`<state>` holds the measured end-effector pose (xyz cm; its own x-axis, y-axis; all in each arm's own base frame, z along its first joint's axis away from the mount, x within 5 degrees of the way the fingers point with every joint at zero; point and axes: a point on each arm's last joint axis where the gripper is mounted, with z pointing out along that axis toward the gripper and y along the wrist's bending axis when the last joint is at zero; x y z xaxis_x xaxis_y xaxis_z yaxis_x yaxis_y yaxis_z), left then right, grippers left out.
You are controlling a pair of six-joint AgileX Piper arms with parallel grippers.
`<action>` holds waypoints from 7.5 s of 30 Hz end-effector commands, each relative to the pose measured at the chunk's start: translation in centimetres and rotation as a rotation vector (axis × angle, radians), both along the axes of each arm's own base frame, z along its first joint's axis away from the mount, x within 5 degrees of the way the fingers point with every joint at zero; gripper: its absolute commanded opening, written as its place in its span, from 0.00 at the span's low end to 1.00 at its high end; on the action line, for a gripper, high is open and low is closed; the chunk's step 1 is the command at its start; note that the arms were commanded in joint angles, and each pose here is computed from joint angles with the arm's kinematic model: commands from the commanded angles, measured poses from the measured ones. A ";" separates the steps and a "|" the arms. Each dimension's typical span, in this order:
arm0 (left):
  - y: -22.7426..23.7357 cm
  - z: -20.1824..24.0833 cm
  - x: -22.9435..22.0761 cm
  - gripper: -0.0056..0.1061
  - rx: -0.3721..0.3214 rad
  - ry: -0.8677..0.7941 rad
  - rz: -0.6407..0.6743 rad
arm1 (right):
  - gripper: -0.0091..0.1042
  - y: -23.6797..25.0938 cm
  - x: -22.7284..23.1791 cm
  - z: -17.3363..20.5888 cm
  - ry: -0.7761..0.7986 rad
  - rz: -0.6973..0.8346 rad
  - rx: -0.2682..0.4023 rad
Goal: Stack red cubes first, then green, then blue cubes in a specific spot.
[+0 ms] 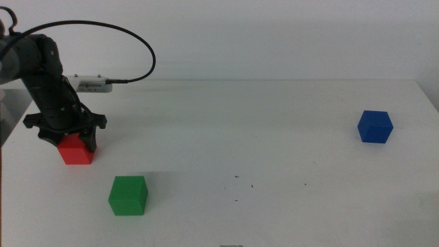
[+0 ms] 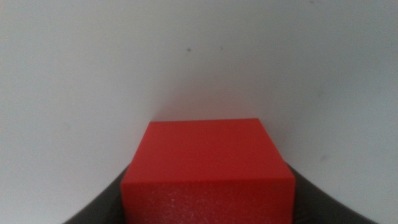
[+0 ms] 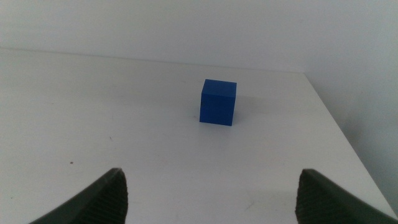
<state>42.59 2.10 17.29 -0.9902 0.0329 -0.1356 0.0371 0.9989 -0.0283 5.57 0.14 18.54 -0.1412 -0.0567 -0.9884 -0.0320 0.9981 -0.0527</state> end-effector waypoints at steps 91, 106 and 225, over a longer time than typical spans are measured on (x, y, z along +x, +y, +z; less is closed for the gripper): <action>-31.6 4.1 -8.5 0.04 -0.144 -0.037 -0.023 | 0.81 0.0 -0.1 1.1 -0.101 0.002 -0.023; -32.0 4.0 -8.5 0.04 -0.182 -0.032 -0.016 | 0.81 0.0 -0.1 1.1 -0.101 0.002 -0.023; -13.3 5.0 -10.2 0.89 -0.038 0.081 -0.022 | 0.81 0.0 -0.1 1.1 -0.101 0.002 -0.023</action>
